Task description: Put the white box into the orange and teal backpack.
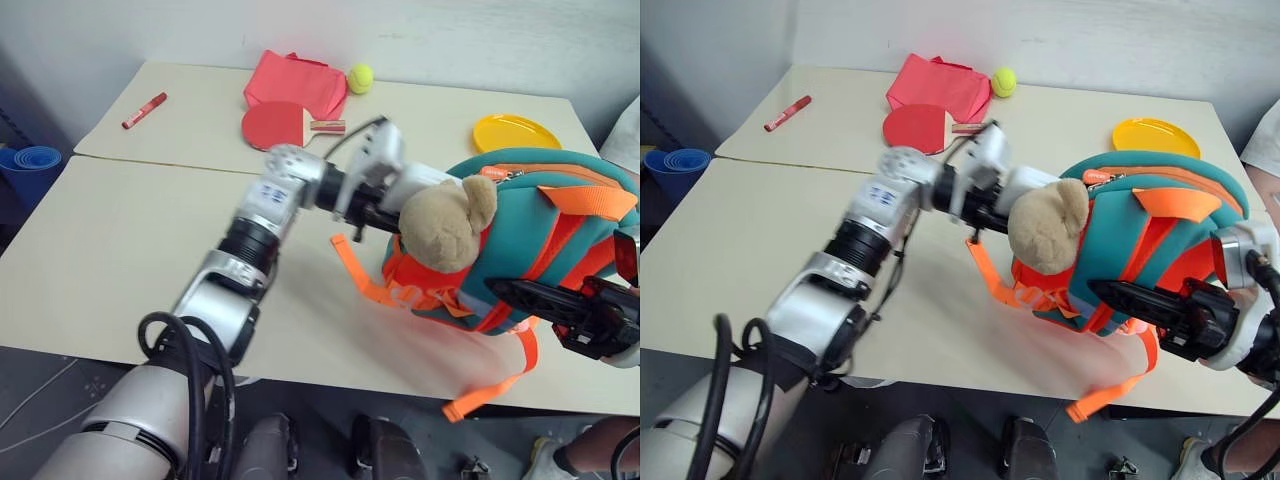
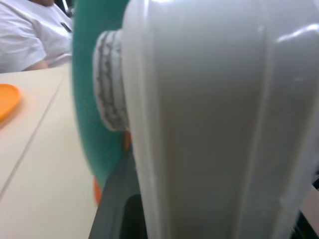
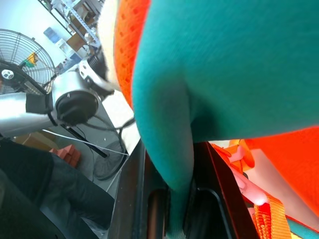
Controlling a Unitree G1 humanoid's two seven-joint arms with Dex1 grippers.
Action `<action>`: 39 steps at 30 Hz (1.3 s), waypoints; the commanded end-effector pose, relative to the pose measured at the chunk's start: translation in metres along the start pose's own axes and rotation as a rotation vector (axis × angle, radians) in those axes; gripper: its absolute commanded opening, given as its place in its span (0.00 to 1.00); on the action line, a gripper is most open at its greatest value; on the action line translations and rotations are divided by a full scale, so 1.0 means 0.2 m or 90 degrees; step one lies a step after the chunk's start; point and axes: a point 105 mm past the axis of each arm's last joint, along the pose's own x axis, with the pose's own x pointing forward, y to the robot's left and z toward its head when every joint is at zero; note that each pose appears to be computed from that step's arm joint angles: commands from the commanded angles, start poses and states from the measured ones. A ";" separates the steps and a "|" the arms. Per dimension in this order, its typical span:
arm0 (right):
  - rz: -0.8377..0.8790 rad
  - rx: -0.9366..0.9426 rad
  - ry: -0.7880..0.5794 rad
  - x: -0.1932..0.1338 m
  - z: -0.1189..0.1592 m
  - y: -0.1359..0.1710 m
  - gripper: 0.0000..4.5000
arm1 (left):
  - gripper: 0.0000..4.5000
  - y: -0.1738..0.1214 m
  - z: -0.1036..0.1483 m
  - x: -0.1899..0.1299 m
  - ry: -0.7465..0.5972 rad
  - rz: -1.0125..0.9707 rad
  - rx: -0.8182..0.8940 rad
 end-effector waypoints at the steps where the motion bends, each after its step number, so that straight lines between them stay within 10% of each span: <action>1: -0.004 -0.040 -0.028 -0.01 0.03 0.03 0.00 | 0.29 -0.04 0.05 0.14 -0.018 -0.007 0.018; 4: -0.010 -0.040 -0.041 0.00 0.02 0.04 0.00 | 0.29 -0.04 0.06 0.21 -0.052 0.026 0.011; 13: -0.045 -0.055 -0.080 0.00 0.01 0.01 0.00 | 0.89 -0.05 0.13 -0.11 -0.171 0.014 0.025; 21: -0.057 -0.069 -0.083 0.01 0.00 -0.02 0.00 | 0.89 -0.13 0.03 -0.54 -0.131 -0.003 0.097; 39: -0.047 -0.064 -0.050 0.03 -0.04 -0.05 0.00 | 0.81 -0.26 0.20 -0.33 -0.258 0.027 0.155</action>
